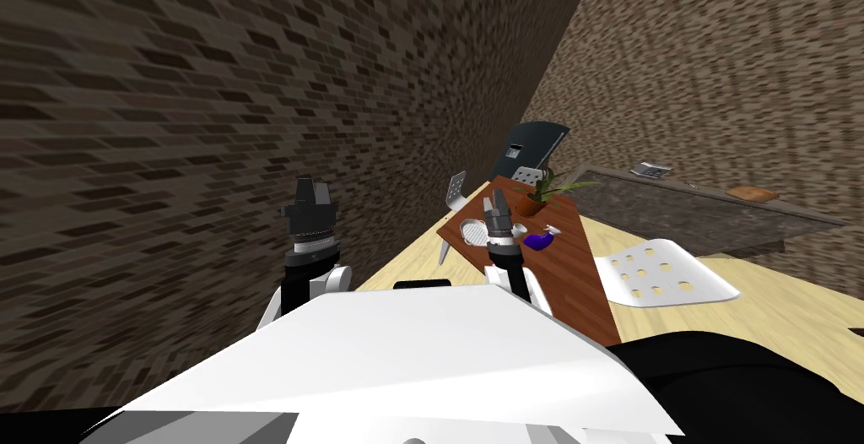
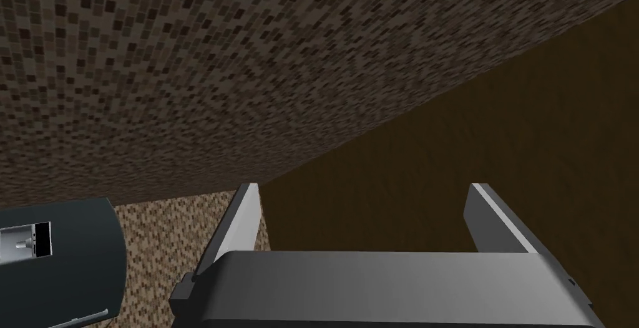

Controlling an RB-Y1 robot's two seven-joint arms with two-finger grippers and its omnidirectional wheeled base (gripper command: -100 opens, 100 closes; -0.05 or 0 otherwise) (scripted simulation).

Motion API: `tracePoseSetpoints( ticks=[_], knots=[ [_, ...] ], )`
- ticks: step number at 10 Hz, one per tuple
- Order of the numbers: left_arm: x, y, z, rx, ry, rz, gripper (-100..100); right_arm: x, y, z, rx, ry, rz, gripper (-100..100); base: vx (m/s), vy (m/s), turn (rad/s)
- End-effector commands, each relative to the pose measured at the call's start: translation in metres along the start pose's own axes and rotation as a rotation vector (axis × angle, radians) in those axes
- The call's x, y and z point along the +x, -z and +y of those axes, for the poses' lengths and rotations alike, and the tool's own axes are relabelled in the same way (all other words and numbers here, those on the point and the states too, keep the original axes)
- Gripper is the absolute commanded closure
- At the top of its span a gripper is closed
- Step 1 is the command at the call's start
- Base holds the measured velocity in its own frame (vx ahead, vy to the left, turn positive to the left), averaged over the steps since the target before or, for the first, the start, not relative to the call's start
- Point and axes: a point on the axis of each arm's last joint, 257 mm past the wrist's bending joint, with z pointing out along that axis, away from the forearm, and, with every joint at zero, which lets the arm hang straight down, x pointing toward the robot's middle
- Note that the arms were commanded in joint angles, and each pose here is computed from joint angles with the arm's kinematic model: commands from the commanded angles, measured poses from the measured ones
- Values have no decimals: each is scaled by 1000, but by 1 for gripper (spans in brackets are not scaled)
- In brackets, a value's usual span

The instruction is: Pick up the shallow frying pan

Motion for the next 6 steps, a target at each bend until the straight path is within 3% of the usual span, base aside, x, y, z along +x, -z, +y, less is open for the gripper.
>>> tracePoseSetpoints(
  ticks=[1, 6],
  knots=[
    [0, 0, 0, 0, 0, 0, 0, 4, 4, -10, 21, 73, 29, -100, 15, 1, 27],
    [0, 0, 0, 0, 0, 0, 0, 15, 12, -33, 60, 249, 104, -100, 13, 2, 22]
  ],
)
